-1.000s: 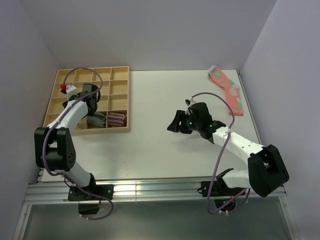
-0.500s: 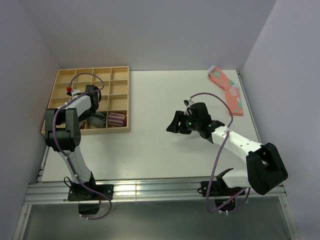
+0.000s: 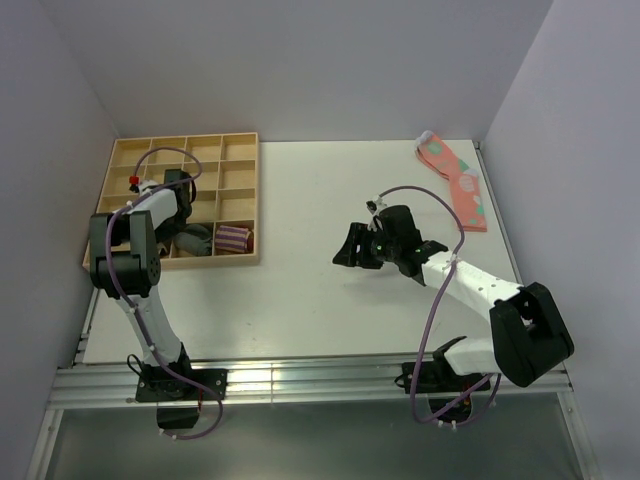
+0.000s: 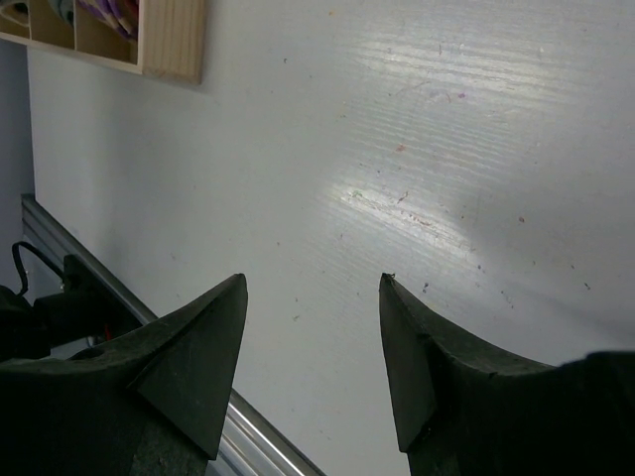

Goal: Roll the socks
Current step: Place the sock in the storage box.

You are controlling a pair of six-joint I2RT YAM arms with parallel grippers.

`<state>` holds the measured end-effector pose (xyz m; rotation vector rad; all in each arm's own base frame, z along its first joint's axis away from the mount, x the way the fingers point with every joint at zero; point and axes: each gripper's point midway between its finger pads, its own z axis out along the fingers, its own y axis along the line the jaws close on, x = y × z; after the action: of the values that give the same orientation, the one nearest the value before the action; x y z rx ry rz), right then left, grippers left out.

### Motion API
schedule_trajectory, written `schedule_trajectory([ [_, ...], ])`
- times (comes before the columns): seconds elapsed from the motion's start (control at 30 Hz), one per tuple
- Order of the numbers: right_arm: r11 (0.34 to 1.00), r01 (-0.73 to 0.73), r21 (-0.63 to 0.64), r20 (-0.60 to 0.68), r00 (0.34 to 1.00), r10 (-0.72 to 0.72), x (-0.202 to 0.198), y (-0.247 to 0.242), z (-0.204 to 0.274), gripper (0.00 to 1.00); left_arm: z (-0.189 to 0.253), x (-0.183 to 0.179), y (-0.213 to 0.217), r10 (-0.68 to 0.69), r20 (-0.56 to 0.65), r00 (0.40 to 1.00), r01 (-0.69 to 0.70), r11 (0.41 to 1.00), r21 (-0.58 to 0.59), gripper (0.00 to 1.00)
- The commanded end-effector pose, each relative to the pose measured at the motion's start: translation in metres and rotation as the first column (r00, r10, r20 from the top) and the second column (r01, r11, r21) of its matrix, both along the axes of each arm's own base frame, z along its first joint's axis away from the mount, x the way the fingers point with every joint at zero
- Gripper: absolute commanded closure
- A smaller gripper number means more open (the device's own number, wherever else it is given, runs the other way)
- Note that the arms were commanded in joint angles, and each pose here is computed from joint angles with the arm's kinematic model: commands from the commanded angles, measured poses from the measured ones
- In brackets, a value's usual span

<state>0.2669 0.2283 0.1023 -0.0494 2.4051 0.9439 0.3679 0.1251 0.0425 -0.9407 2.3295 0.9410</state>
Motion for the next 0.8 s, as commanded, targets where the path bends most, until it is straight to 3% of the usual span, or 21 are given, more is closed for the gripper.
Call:
schedule_trajectory([
  [0.0,1.0,-0.003,0.0,0.036,0.999,0.003,0.004,-0.001,0.002,0.37,-0.03,0.015,-0.018,-0.031,0.041,0.999,0.036,0.993,-0.115,0.99],
  [0.2,1.0,0.009,-0.006,0.053,0.999,-0.009,0.006,-0.004,0.005,0.37,-0.039,0.01,-0.018,-0.039,0.022,0.999,0.042,0.99,-0.134,0.93],
  [0.57,1.0,0.012,-0.011,0.07,0.998,-0.011,0.006,-0.005,0.009,0.37,-0.034,0.02,-0.033,-0.098,0.076,0.992,0.113,0.966,-0.23,0.65],
  [0.77,1.0,0.009,-0.011,0.073,0.997,-0.008,0.005,-0.006,0.01,0.37,-0.037,0.018,-0.038,-0.113,0.076,0.991,0.129,0.957,-0.26,0.57],
])
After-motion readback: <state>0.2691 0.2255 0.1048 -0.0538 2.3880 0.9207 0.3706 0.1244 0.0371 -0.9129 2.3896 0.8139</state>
